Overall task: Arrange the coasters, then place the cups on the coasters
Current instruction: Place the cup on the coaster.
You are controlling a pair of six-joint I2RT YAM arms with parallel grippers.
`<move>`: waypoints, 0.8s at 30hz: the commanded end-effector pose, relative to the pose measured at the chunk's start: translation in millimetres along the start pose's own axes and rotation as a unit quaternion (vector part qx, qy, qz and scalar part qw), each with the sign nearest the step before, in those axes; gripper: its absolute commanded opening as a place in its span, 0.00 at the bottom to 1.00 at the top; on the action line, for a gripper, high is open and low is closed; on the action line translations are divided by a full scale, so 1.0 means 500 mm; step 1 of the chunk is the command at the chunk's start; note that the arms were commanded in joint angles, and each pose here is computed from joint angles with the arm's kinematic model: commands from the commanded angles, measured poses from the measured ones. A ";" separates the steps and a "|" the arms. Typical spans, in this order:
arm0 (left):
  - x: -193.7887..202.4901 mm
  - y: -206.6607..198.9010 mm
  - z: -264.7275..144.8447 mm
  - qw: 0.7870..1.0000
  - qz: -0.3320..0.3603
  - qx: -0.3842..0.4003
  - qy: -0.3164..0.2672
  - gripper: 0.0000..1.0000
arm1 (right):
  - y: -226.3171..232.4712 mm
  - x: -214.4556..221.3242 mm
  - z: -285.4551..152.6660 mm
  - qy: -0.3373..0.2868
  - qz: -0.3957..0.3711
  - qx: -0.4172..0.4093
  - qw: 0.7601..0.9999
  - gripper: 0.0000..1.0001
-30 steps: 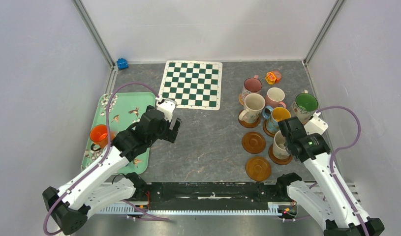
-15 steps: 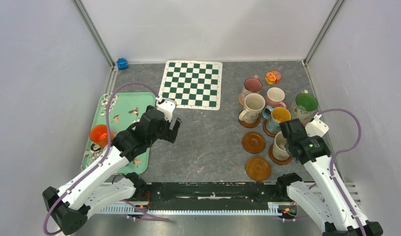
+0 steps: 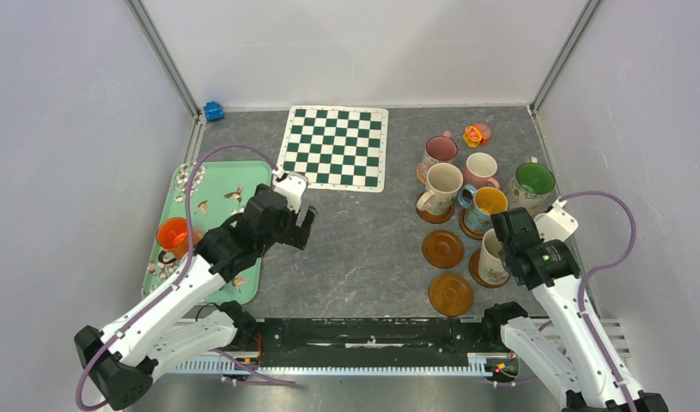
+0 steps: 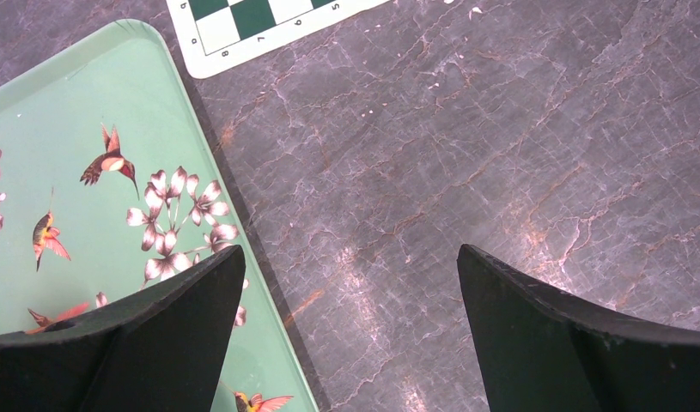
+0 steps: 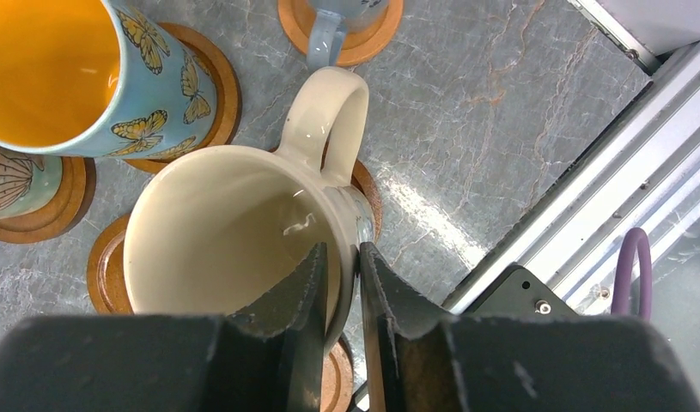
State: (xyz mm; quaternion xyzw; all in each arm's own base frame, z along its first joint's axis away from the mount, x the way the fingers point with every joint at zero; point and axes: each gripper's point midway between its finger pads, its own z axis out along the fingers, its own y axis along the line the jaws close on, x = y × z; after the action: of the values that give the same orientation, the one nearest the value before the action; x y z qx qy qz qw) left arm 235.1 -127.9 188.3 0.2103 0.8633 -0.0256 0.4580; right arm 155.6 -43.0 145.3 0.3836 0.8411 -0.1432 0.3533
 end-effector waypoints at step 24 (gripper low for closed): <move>-0.016 -0.004 0.001 1.000 0.009 0.008 -0.013 1.00 | 0.006 -0.034 -0.006 -0.045 0.056 -0.023 0.997 0.10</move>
State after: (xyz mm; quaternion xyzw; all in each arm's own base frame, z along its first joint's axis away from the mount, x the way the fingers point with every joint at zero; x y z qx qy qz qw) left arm 235.3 -128.2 187.3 0.2110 0.8641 -0.0250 0.4563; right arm 149.8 -45.2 144.7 0.3891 0.8352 -0.1353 0.3642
